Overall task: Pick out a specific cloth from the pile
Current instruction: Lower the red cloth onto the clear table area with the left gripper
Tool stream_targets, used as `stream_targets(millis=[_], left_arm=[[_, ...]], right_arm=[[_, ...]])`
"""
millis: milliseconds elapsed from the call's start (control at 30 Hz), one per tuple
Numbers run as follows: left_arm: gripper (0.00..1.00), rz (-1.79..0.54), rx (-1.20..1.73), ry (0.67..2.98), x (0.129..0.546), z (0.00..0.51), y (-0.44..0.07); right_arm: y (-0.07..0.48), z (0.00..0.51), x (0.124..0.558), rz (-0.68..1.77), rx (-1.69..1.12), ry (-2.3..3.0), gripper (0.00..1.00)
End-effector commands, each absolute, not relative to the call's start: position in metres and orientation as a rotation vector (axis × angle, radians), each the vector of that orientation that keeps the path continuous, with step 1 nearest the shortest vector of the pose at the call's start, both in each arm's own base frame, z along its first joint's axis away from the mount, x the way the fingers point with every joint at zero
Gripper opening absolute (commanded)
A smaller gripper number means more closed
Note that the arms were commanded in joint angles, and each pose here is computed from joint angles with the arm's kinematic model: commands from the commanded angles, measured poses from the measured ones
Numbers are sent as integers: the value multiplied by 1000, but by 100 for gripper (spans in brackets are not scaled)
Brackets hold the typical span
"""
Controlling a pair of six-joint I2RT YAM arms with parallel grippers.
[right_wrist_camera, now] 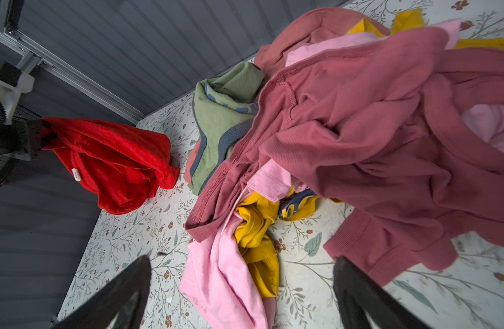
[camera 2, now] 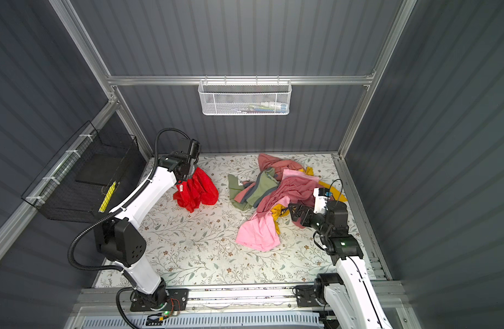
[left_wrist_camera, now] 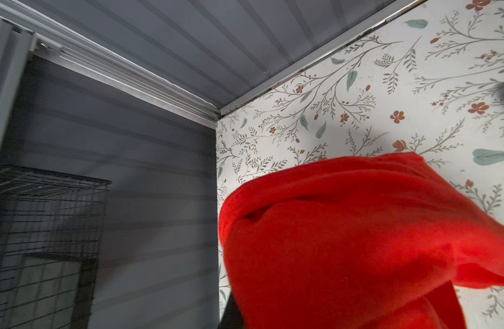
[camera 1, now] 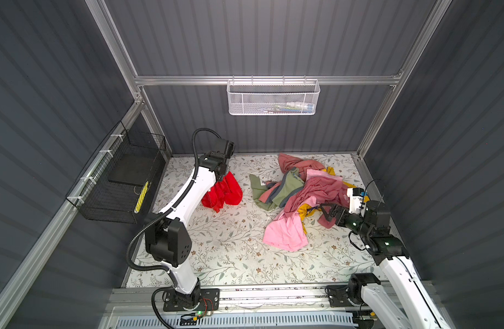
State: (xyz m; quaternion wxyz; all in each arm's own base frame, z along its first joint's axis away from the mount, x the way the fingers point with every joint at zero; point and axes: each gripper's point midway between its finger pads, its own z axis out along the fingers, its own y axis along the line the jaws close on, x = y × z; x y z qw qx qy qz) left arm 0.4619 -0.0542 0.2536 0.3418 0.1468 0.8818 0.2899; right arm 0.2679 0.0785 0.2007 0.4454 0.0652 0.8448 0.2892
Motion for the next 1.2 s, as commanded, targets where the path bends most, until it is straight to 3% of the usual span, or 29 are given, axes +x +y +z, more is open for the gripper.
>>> stream_targets(millis=[0, 267, 467, 700, 900, 1000, 1067, 1100, 1133, 1167], left_arm=[[0, 670, 236, 2293, 479, 242, -40], [0, 704, 42, 2426, 479, 173, 5], [0, 526, -32, 2479, 462, 145, -9], [0, 580, -124, 2574, 450, 114, 4], [0, 421, -181, 2656, 435, 84, -13], [13, 332, -219, 2676, 430, 72, -22], [27, 307, -236, 2685, 427, 68, -24], [35, 310, -242, 2685, 426, 67, -24], [50, 327, -249, 2686, 424, 67, -21], [57, 344, -258, 2683, 423, 68, -19]], right_arm=[[76, 197, 266, 704, 171, 2095, 99], [74, 199, 262, 691, 171, 2094, 99], [75, 198, 263, 701, 178, 2098, 99], [75, 199, 262, 695, 167, 2101, 99], [76, 195, 262, 707, 174, 2102, 99], [77, 196, 263, 710, 170, 2102, 99], [77, 196, 262, 706, 167, 2103, 99], [76, 196, 262, 702, 167, 2102, 99], [76, 197, 262, 702, 165, 2102, 99], [76, 196, 261, 699, 165, 2103, 99]])
